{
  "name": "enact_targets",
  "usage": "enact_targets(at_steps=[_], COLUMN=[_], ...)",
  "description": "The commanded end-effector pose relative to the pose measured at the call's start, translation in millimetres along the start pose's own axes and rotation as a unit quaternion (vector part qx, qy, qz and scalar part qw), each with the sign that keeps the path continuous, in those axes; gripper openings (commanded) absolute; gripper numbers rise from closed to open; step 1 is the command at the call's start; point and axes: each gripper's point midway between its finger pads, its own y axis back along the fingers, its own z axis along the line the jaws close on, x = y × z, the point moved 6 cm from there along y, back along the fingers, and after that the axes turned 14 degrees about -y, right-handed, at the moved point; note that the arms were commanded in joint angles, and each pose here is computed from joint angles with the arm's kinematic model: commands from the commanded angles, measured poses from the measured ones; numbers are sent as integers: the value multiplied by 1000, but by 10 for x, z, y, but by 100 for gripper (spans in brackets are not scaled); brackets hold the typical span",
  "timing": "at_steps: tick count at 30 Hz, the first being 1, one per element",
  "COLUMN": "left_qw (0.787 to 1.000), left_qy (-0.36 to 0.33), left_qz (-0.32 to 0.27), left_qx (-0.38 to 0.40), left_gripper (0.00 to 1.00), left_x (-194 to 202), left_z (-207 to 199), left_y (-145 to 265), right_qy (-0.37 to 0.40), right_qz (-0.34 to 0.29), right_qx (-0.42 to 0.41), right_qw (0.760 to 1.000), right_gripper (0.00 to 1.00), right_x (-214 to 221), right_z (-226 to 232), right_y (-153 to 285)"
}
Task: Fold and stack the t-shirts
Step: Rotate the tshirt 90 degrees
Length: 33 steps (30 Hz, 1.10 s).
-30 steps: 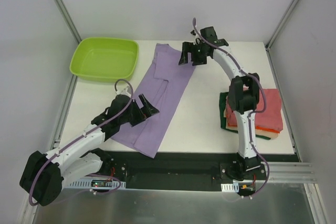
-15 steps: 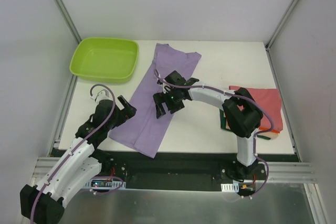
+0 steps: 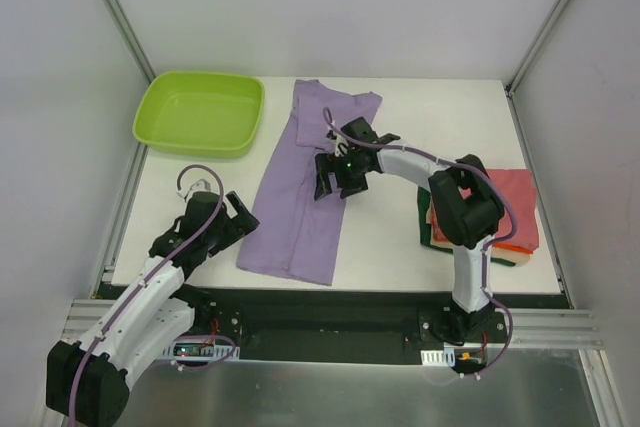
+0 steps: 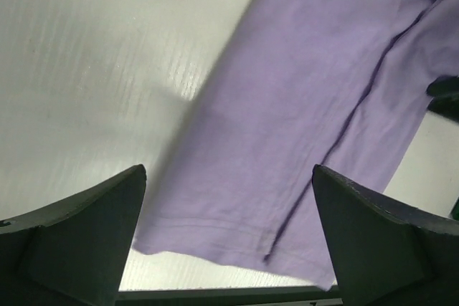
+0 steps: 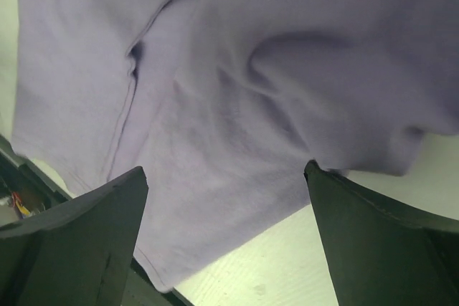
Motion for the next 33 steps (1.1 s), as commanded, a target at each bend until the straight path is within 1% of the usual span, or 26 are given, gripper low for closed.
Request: enact_targets(at_steps=[1, 2, 4, 6, 9, 11, 12, 14, 15, 16, 18, 19, 20, 21, 24, 26, 28, 32, 33], left_qw=[999, 998, 994, 990, 985, 981, 979, 976, 973, 971, 966, 964, 963, 962, 956, 953, 951, 951, 950], left_qy=[-8, -9, -31, -34, -33, -34, -34, -40, -46, -47, -55, -57, -58, -58, -65, -71, -71, -71, -70], left_qz=[33, 50, 66, 79, 104, 125, 135, 150, 158, 166, 184, 193, 198, 206, 223, 233, 240, 246, 248], left_qx=[21, 44, 87, 109, 135, 147, 149, 155, 162, 165, 175, 172, 172, 171, 179, 180, 180, 176, 176], left_gripper=[99, 99, 99, 99, 99, 99, 98, 95, 92, 89, 82, 75, 70, 62, 48, 40, 36, 33, 31], left_x=[52, 92, 136, 204, 355, 452, 489, 553, 590, 622, 681, 713, 727, 756, 806, 854, 897, 952, 961], left_z=[-54, -103, -180, -216, -252, -275, -288, -318, -351, -365, -409, -405, -410, -409, -445, -444, -435, -405, -407], left_y=[1, 14, 17, 0, -29, -46, -49, -60, -59, -69, -78, -97, -107, -117, -122, -119, -107, -104, -102], right_qy=[-45, -51, -33, 0, 46, 68, 77, 50, 35, 19, -21, -35, -48, -48, -63, -78, -91, -103, -104], right_qz=[-5, -10, -26, -43, -85, -129, -167, -233, -279, -309, -357, -375, -383, -389, -365, -344, -329, -303, -296], right_qx=[64, 63, 61, 49, 55, 73, 88, 101, 86, 64, 29, 11, -2, -15, -26, -31, -40, -51, -49], right_qw=[997, 997, 997, 998, 994, 987, 979, 966, 956, 949, 934, 926, 923, 920, 928, 935, 939, 946, 948], right_gripper=[96, 96, 96, 96, 96, 96, 96, 96, 96, 96, 96, 96, 96, 96, 96, 96, 96, 96, 96], right_x=[-116, -160, -247, -310, -342, -294, -286, -199, -130, -62, 38, 68, 134, 179, 372, 496, 587, 725, 763], right_z=[-627, -654, -655, -536, -294, -158, -101, -54, -8, 5, -55, -77, -134, -161, -283, -326, -348, -372, -393], right_y=[3, 47, 170, 328, 700, 995, 1186, 1497, 1701, 1815, 1948, 1972, 1952, 1944, 1839, 1775, 1722, 1651, 1627])
